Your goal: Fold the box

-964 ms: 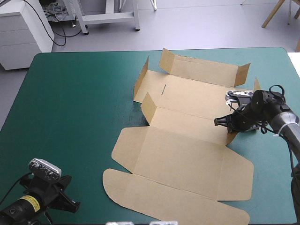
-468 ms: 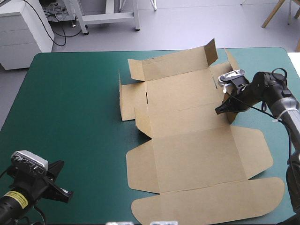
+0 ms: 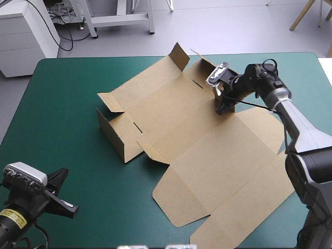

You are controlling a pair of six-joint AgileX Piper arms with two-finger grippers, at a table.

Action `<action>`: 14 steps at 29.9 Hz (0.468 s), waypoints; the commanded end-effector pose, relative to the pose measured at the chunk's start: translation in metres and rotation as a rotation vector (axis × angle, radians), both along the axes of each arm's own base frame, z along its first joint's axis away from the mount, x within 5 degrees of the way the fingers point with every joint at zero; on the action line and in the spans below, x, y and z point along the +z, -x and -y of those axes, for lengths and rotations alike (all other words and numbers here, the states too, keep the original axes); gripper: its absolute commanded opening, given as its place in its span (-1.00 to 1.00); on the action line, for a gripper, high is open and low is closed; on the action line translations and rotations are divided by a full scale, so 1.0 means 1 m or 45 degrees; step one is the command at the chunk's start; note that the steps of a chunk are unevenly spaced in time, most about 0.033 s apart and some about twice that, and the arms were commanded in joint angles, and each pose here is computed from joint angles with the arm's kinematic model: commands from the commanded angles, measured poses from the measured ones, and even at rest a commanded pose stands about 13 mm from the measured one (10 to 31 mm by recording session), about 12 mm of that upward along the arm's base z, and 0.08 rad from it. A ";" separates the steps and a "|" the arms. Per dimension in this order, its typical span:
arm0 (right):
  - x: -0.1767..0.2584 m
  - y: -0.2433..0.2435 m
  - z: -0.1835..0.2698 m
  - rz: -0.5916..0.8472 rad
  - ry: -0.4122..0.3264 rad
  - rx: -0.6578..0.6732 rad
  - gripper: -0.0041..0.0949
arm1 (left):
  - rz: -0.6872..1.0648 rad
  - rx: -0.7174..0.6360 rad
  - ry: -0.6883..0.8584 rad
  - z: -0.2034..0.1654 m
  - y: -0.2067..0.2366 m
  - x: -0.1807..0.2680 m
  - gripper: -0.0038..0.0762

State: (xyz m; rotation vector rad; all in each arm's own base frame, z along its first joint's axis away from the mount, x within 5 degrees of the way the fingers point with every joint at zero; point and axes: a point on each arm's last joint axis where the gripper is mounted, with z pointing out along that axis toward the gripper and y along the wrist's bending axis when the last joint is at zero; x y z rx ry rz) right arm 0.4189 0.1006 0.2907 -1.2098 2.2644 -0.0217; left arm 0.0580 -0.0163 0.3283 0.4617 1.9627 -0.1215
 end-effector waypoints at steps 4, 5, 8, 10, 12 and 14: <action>0.038 -0.009 -0.050 0.304 0.064 0.319 -0.96 | 0.117 -0.014 0.045 0.001 -0.002 0.016 -0.93; 0.039 -0.009 -0.057 0.333 0.083 0.371 -0.96 | 0.119 -0.013 0.042 0.001 -0.002 0.016 -0.93; 0.042 -0.006 -0.081 0.414 0.135 0.522 -0.96 | 0.124 -0.014 0.044 0.001 -0.002 0.016 -0.93; 0.043 0.000 -0.097 0.459 0.156 0.631 -0.96 | 0.129 -0.015 0.046 0.001 -0.002 0.016 -0.93; 0.042 0.006 -0.109 0.471 0.142 0.700 -0.96 | 0.129 -0.015 0.047 0.001 -0.002 0.016 -0.93; 0.040 0.010 -0.121 0.471 0.126 0.772 -0.96 | 0.136 -0.016 0.050 0.002 -0.002 0.017 -0.93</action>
